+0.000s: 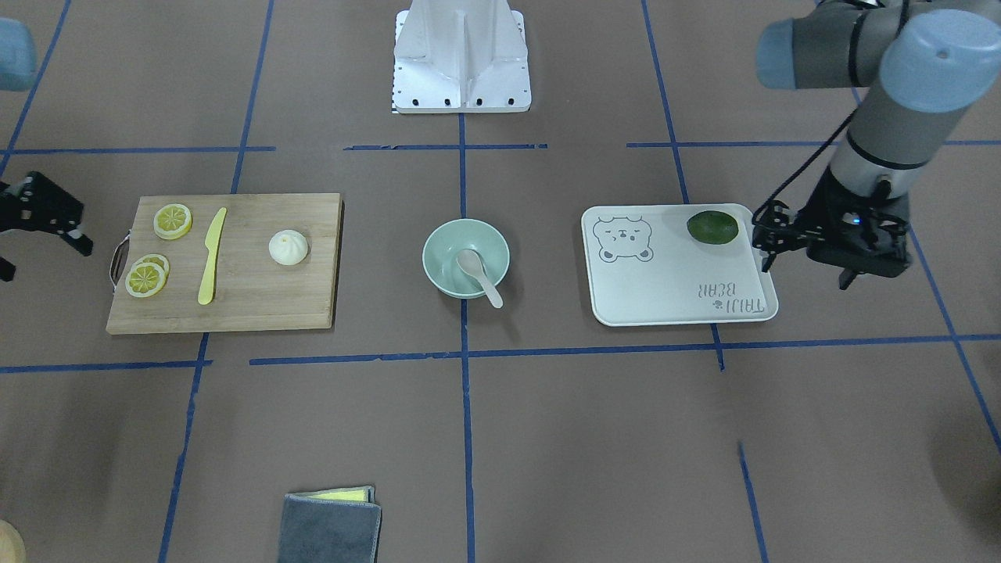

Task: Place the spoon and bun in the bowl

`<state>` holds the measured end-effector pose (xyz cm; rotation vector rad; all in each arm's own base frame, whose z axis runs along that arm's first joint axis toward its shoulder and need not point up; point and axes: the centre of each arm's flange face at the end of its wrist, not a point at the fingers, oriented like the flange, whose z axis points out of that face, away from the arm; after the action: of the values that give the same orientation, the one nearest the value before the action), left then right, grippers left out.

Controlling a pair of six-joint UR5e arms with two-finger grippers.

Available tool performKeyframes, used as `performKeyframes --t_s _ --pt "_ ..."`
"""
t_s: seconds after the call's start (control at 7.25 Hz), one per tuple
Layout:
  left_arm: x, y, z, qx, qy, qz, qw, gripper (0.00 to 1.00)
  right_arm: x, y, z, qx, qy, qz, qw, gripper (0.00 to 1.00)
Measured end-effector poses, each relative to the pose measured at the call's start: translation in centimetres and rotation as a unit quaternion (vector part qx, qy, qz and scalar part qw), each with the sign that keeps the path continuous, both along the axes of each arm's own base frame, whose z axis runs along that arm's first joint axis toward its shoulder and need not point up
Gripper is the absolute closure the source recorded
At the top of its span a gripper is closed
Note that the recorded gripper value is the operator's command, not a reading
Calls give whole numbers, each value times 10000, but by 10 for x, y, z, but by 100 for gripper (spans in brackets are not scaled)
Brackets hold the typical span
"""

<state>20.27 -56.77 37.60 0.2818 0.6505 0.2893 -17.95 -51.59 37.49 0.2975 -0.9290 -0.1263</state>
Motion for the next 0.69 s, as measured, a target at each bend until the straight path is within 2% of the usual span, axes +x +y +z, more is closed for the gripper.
performKeyframes --t_s 0.28,0.41,0.69 --pt "-112 -10 102 -384 3 279 9989 0 -89 13 -54 -246 -154 155 9995 0" --pt "-165 2 150 -562 110 267 9980 0 -126 26 -63 -273 -85 230 9993 0" --pt "-233 52 233 -983 494 9 9939 0 -170 50 -61 -276 101 326 9990 0"
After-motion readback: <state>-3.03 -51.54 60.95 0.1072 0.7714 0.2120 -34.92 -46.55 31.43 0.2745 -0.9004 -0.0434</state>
